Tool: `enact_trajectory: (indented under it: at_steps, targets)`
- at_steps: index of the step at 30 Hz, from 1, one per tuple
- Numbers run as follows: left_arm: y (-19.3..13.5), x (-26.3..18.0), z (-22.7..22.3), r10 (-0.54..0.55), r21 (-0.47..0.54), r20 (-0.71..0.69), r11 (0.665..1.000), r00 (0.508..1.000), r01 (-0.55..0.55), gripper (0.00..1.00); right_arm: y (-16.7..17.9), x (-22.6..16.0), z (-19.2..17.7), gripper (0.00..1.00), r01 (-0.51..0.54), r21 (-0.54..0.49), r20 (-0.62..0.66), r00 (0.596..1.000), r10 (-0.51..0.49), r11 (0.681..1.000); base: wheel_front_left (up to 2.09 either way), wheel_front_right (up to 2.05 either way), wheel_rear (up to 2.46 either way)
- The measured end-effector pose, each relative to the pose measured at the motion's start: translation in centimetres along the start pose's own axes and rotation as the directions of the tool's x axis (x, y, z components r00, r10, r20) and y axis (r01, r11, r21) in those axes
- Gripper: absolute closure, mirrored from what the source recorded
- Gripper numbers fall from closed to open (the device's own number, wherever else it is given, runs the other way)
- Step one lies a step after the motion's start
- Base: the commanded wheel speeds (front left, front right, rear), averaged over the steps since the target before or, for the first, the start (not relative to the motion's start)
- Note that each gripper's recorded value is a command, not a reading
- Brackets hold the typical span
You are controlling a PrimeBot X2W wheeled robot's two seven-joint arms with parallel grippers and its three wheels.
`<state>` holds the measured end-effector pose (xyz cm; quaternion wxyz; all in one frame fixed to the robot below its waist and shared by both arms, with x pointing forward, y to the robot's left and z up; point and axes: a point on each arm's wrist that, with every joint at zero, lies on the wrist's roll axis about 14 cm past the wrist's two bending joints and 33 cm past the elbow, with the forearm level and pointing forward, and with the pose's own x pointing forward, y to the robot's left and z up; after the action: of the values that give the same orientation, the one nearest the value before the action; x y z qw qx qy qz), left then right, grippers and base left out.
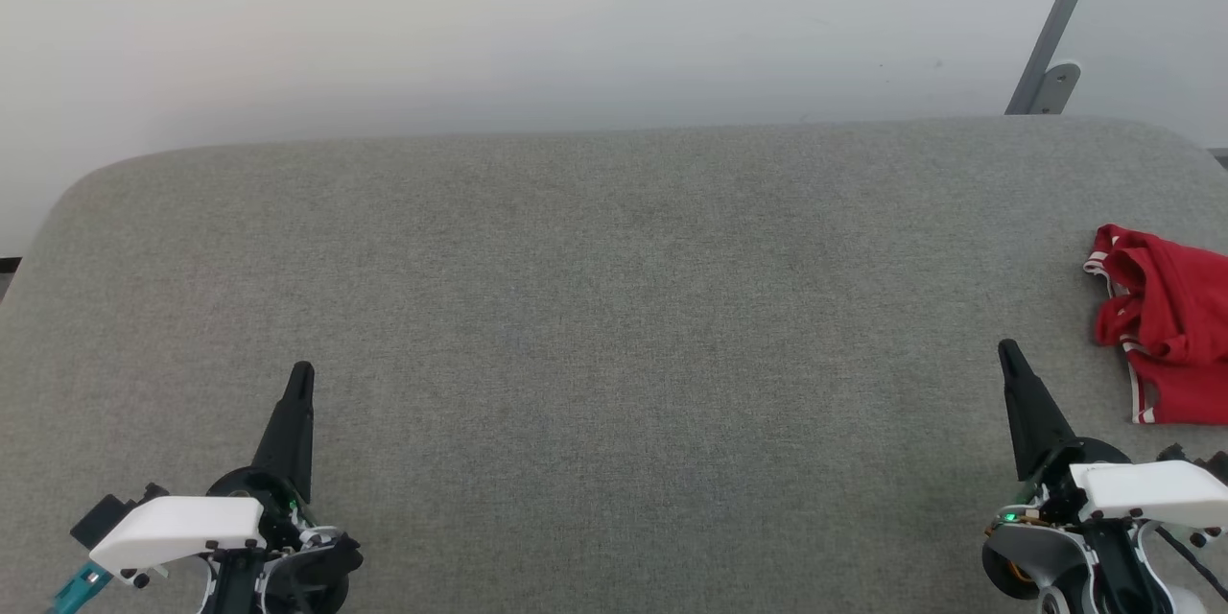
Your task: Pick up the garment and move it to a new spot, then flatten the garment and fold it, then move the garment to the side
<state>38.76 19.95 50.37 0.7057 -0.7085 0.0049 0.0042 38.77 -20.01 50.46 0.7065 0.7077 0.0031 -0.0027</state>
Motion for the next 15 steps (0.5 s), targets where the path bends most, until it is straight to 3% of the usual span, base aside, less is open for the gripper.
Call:
enact_trajectory:
  at_steps: [15]
  targets:
    - [0.00, 0.00, -0.01, 0.000, 0.000, 0.000, 1.000, 1.000, 0.000, 1.00, 0.01, 0.00, -0.01, 1.00, 0.000, 0.000, 0.000, 1.000, 0.000, 1.000, 0.00, 0.00, 0.00]
